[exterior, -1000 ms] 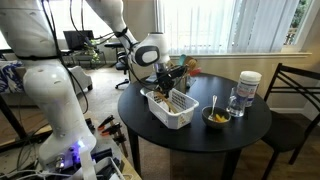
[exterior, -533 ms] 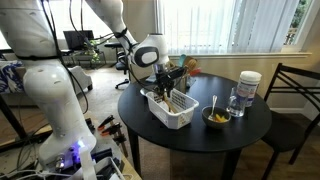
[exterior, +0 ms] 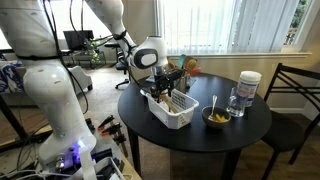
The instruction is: Take the wooden spoon out of the basket and put it into the metal bucket
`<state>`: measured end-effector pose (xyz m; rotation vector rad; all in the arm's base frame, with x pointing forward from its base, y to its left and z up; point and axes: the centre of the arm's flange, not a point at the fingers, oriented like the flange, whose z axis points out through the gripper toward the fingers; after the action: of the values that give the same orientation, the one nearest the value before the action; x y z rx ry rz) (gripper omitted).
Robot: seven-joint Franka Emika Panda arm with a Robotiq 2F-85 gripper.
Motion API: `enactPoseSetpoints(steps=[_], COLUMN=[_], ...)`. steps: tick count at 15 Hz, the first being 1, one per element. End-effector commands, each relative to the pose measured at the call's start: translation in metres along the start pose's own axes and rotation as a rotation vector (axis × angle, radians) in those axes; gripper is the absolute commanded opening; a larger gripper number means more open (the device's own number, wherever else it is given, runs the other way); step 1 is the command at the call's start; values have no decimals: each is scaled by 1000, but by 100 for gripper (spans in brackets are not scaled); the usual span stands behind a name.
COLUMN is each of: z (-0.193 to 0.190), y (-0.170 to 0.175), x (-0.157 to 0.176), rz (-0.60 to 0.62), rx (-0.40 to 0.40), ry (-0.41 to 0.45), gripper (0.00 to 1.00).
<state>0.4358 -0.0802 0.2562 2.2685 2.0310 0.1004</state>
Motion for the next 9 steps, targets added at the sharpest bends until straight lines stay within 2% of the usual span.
enactPoseSetpoints(steps=[1, 9], z=[11, 30], y=[-1, 5], x=[3, 8], rz=[33, 87], rx=[-10, 25], ry=[-15, -53], gripper=[100, 100])
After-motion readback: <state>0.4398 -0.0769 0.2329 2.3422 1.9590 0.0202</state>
